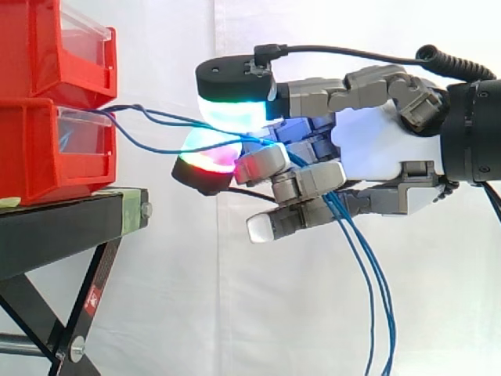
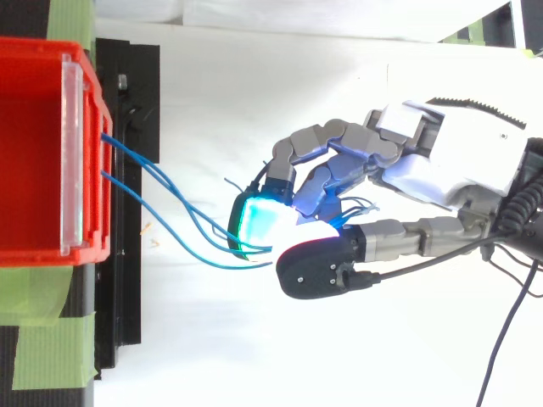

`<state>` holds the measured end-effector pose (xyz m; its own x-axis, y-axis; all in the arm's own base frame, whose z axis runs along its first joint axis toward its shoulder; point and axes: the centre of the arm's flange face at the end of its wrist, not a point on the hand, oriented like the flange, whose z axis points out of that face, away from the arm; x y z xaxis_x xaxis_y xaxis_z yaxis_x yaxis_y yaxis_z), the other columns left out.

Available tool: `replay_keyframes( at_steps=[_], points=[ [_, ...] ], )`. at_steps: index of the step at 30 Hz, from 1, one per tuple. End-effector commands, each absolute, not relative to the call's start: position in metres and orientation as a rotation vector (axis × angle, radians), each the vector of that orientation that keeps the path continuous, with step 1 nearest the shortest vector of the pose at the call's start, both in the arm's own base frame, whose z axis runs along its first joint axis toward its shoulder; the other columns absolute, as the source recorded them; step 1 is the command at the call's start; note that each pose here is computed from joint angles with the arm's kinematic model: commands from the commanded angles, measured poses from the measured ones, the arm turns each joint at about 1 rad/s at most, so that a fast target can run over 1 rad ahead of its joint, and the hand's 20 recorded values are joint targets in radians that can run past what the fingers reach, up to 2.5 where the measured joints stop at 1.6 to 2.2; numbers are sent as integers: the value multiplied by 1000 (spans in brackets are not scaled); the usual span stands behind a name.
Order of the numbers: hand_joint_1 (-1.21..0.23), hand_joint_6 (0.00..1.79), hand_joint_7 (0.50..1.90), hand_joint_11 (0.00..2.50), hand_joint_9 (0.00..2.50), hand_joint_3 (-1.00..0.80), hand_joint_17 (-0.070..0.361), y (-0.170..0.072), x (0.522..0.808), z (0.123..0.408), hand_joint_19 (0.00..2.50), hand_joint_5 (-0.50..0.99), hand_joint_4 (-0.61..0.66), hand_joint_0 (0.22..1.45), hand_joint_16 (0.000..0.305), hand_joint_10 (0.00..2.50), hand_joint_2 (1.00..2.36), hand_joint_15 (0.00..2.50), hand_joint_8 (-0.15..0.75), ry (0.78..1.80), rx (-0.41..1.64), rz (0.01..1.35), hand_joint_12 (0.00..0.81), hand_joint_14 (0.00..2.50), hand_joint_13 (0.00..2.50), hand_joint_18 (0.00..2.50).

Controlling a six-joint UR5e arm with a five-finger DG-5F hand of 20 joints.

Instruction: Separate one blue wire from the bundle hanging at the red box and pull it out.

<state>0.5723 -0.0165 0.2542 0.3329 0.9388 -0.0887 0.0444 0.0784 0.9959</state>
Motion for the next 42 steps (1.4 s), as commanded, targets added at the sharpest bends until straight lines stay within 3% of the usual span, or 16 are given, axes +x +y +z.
replay_keyframes(
  at_steps=[1,10,12,16,23,28,34,42],
  points=[
    [-846,840,1050,1643,704,-65,82,-16,572,254,794,-246,252,673,37,538,1027,1559,330,1015,1311,881,326,994,892,677],
    [-934,828,1076,1708,586,-132,86,-16,572,254,756,-263,249,689,38,443,1026,1601,334,1015,1311,881,336,909,809,607],
    [-940,833,1067,1638,554,-142,87,-16,572,254,753,-266,252,690,39,541,1025,1530,332,1016,1310,880,334,1010,779,603],
    [-971,830,1070,1658,529,-174,87,-16,572,254,737,-268,247,703,39,506,1025,1535,327,1016,1310,880,335,969,771,593],
    [-971,825,1064,1676,518,-199,86,-16,572,254,736,-269,238,724,38,460,1023,1526,329,1016,1310,880,336,954,751,570],
    [-883,825,1056,1660,624,-249,83,-16,572,254,793,-256,254,653,37,539,1021,1547,346,1016,1310,880,328,999,827,643],
    [-771,831,1039,1626,732,-174,82,-16,572,254,821,-237,253,628,36,587,1025,1520,341,1016,1310,880,321,1038,862,678],
    [-767,847,1023,1606,808,-9,80,-17,572,254,811,-223,249,672,36,649,1026,1517,337,1016,1313,881,312,1002,911,708]
  ],
)
